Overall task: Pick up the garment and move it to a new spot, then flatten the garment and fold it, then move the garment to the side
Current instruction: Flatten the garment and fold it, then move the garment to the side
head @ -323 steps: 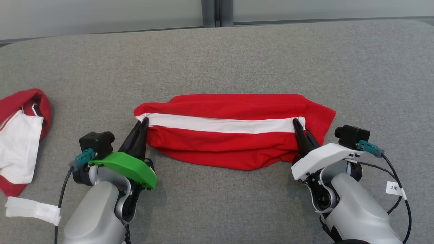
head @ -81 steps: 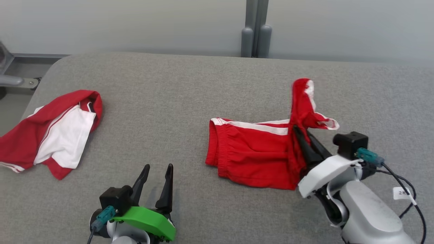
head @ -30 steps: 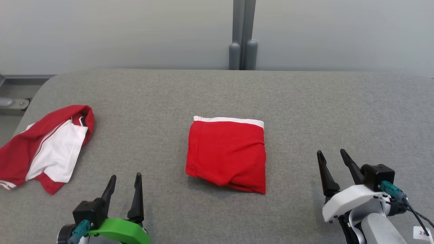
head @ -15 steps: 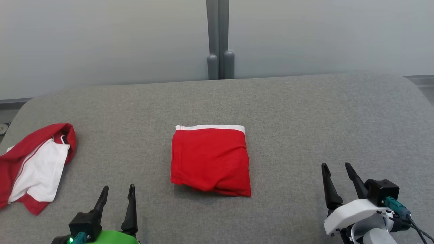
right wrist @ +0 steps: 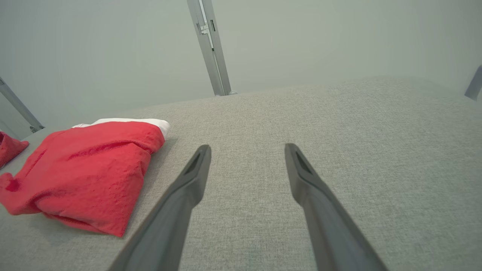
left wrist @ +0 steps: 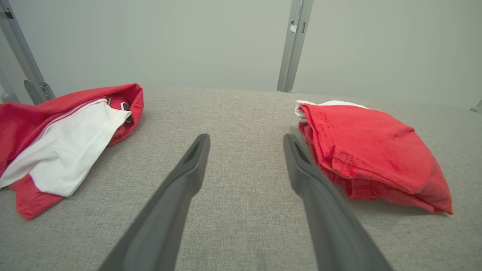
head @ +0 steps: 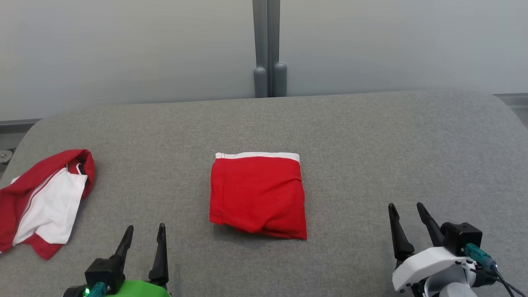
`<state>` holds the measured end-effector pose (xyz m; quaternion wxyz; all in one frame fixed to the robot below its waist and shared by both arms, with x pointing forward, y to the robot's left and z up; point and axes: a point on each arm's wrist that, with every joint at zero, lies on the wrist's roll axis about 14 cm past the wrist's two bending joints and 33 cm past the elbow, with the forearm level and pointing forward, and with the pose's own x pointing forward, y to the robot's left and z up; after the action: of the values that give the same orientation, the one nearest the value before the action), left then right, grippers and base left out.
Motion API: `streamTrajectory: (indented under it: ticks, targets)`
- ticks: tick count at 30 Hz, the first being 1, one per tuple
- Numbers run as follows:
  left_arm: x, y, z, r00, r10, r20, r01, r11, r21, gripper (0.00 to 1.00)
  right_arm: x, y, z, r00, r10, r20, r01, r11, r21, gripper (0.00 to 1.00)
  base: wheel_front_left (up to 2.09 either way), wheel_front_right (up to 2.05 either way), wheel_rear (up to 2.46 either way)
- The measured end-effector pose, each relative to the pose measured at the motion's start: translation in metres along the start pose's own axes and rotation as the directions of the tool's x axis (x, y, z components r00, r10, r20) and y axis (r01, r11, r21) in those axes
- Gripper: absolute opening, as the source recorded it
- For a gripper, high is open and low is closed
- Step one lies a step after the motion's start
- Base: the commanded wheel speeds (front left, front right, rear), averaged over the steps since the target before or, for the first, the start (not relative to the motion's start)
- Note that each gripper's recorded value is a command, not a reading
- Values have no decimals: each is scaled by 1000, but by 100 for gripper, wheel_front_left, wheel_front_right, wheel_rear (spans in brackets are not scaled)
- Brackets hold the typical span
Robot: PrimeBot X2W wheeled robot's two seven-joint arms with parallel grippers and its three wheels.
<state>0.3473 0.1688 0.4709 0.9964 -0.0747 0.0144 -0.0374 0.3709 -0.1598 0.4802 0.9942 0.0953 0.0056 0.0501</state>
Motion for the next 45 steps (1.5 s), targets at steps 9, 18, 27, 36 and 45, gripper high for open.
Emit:
streamTrajectory:
  ticks: [9,18,27,36,45]
  targets:
    - [-6,-1,-2,1000,-1,-4,1,1000,1,100,8,17,-5,999,46,-12,-45,998,39,100,0,0,0]
    - [-19,2,-10,999,19,-28,-19,1000,-8,100,44,77,-6,978,208,-26,-205,974,99,100,0,0,0]
    - [-33,23,-11,995,97,-31,-97,995,-11,100,79,110,-28,957,271,-107,-251,954,165,100,0,0,0]
    - [-40,47,-12,982,182,-44,-182,983,-9,100,104,129,-76,923,288,-254,-239,948,209,100,0,0,0]
    - [-38,51,-15,979,195,-62,-196,981,0,100,101,145,-108,881,326,-344,-249,936,250,27,0,0,0]
